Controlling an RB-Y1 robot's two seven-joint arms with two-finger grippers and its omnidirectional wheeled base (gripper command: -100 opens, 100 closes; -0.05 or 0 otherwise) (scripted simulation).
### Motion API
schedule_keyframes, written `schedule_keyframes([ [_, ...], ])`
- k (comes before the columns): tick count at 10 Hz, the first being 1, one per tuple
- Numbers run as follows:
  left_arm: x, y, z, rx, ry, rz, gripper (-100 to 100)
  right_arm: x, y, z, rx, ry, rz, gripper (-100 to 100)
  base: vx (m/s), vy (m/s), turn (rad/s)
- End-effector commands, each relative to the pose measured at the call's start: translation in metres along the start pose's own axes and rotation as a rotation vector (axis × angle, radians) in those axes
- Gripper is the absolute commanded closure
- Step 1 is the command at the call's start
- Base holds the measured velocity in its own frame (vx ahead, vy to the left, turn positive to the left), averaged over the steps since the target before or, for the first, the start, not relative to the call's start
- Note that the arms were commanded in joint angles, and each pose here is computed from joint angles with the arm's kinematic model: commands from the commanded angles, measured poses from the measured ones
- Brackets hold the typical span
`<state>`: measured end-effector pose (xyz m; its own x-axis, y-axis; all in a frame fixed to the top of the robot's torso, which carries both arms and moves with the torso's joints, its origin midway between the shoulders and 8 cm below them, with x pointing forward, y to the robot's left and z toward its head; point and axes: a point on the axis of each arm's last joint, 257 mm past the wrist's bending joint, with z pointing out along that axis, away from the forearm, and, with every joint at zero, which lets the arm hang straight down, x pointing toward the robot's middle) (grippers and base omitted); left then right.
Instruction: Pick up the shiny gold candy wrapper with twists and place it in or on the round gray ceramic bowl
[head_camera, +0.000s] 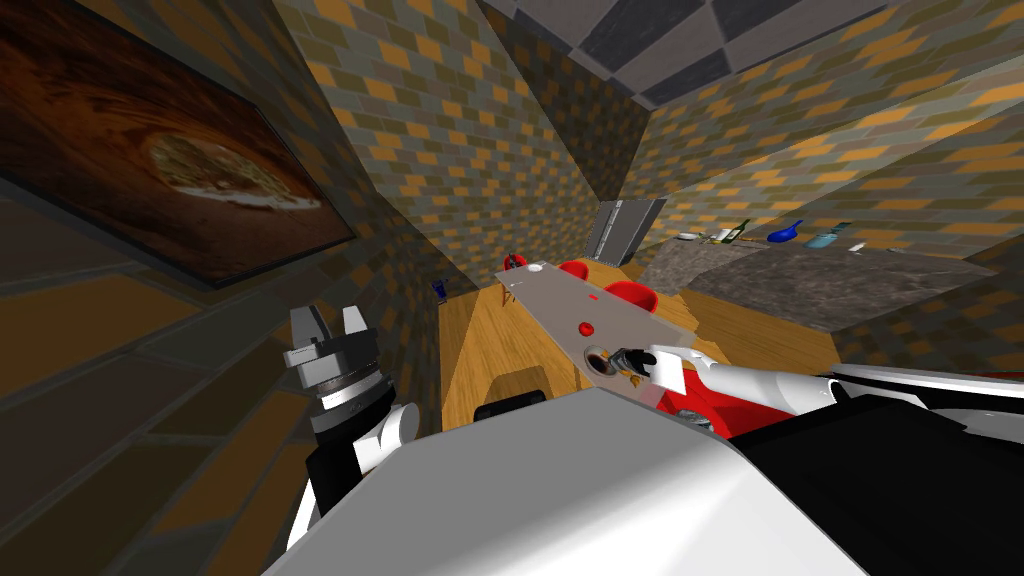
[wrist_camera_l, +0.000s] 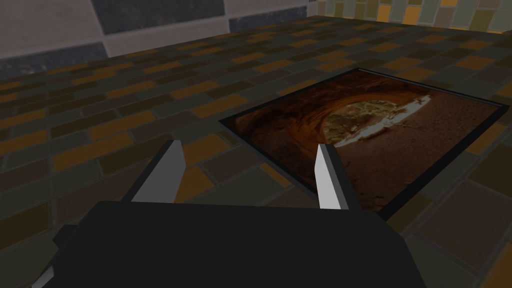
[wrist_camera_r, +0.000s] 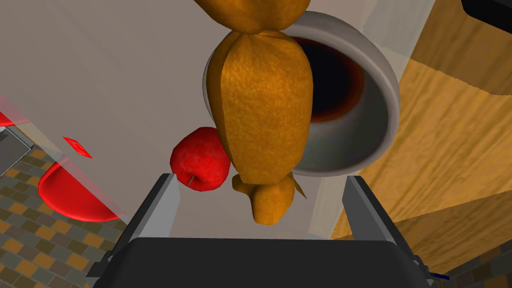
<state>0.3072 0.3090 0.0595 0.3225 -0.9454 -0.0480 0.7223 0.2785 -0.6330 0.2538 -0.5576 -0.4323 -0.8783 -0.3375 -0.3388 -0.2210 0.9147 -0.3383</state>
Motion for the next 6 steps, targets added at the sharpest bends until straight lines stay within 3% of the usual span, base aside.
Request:
schedule_keyframes([
  [1,0.0,0.0,0.0,0.0,0.0,0.0,0,0.0,0.0,0.0,0.0,0.0,0.0,-100,0.0,0.0,0.0],
  [2,0.0,0.0,0.0,0.0,0.0,0.0,0,0.0,0.0,0.0,0.0,0.0,0.0,-100,0.0,0.0,0.0],
  [3,0.0,0.0,0.0,0.0,0.0,0.0,0,0.0,0.0,0.0,0.0,0.0,0.0,0,0.0,0.0,0.0],
  [4,0.0,0.0,0.0,0.0,0.0,0.0,0,-0.008,-0.004,-0.007,-0.003,-0.004,-0.005,-100,0.001,-0.001,-0.041],
  [6,0.0,0.0,0.0,0.0,0.0,0.0,0,-0.015,-0.007,-0.015,-0.006,-0.008,-0.011,-100,0.003,0.0,-0.043],
])
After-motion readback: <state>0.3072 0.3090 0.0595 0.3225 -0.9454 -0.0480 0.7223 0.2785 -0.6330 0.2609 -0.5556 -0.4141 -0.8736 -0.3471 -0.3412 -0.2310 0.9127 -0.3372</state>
